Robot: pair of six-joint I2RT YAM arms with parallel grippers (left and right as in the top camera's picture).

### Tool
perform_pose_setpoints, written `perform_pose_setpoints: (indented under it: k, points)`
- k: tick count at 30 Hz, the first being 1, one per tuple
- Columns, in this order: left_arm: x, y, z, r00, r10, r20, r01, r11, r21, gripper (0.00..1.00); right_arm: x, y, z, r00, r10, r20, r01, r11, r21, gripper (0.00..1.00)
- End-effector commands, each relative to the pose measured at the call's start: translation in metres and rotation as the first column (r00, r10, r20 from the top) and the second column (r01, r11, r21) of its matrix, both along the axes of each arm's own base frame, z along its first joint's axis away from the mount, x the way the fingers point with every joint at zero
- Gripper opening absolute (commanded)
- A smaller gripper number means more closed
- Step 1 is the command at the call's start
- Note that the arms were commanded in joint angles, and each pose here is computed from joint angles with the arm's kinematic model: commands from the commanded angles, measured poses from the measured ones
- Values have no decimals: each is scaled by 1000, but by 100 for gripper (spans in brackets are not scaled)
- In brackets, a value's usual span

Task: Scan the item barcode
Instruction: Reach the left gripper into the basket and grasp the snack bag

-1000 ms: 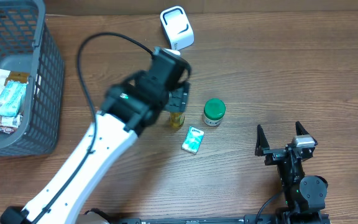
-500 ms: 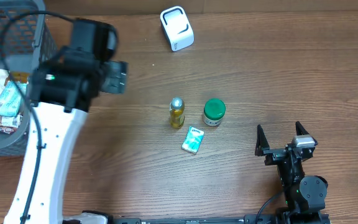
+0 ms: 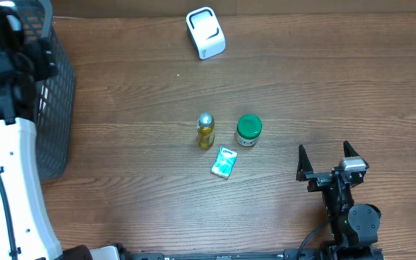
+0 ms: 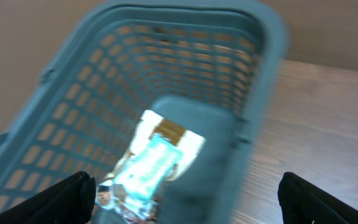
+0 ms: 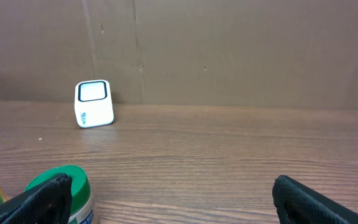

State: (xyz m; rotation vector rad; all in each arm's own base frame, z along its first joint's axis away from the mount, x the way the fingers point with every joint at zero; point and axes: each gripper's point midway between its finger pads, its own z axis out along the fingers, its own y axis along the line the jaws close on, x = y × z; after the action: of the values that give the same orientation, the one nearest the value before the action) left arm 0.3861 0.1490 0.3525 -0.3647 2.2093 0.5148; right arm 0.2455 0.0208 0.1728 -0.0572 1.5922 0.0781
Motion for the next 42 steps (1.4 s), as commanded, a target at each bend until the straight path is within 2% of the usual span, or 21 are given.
perform_pose_setpoints:
  k: [1, 5, 9, 18, 26, 28, 36, 42]
  points:
    - [-9, 34, 15, 996, 76, 37, -77, 996, 34, 90, 0, -1, -3, 1000, -7, 0, 7, 1000, -5, 100]
    - [-14, 63, 0, 989, 145, 1, -145, 989, 25, 90, 0, -1, -3, 1000, -7, 0, 7, 1000, -5, 100]
    - [-16, 105, -45, 969, 217, -121, -217, 976, 10, 90, 0, -1, -3, 1000, -7, 0, 7, 1000, -5, 100]
    - [-8, 138, -147, 897, 147, -417, -161, 987, 2, 92, 0, -1, -3, 1000, -7, 0, 7, 1000, -5, 100]
    - [-1, 144, -225, 819, 90, -567, -143, 988, -50, 95, 0, -1, -3, 1000, -7, 0, 7, 1000, -5, 100]
    - [-1, 144, -243, 793, 62, -607, -123, 991, -60, 100, 0, -1, -3, 1000, -7, 0, 7, 1000, -5, 100]
    - [-12, 156, -286, 699, 97, -708, -152, 988, -15, 100, 0, -1, -3, 1000, -7, 0, 7, 1000, -5, 100]
    - [-15, 157, -293, 691, 97, -717, -158, 987, -19, 78, 0, -1, -3, 1000, -7, 0, 7, 1000, -5, 100]
